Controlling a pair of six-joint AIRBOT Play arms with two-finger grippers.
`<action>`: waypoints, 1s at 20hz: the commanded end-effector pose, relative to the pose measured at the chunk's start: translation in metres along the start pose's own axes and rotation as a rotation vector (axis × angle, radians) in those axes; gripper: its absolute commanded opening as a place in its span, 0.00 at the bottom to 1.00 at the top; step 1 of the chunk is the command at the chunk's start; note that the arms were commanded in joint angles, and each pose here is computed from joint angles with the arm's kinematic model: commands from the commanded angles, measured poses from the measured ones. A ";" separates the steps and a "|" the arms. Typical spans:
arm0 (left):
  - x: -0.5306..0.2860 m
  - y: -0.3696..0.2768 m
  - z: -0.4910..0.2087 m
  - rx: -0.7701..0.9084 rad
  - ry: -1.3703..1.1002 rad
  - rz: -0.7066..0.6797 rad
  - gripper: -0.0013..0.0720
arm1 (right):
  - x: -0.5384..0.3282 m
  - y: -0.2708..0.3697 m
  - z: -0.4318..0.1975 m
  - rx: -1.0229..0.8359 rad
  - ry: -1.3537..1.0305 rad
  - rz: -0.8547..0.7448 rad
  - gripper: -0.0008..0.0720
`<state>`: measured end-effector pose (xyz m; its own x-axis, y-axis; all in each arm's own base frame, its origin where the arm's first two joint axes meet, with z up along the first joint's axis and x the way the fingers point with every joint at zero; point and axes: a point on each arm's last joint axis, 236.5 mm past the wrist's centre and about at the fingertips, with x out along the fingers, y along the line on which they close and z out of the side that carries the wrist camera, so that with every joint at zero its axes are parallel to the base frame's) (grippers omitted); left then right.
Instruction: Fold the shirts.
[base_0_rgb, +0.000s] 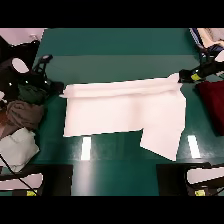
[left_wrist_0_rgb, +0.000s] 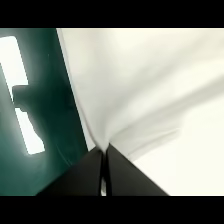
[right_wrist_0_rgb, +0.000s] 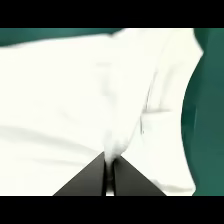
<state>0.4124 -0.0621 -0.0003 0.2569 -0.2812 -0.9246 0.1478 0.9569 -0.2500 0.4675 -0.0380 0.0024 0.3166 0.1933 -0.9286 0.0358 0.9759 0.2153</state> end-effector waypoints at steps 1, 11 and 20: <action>0.016 0.000 -0.036 -0.026 0.116 -0.017 0.05 | 0.016 -0.003 -0.034 0.020 0.113 0.003 0.04; -0.014 -0.009 -0.070 -0.081 0.174 -0.010 0.75 | -0.039 -0.004 -0.050 0.033 0.119 0.005 0.58; 0.027 -0.022 -0.197 -0.192 0.301 -0.066 0.75 | -0.066 -0.020 -0.090 0.170 0.039 0.057 0.57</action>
<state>0.2532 -0.0723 -0.0531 -0.0172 -0.3195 -0.9474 0.0050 0.9475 -0.3196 0.3694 -0.0641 0.0309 0.2591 0.2115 -0.9424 0.1634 0.9521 0.2585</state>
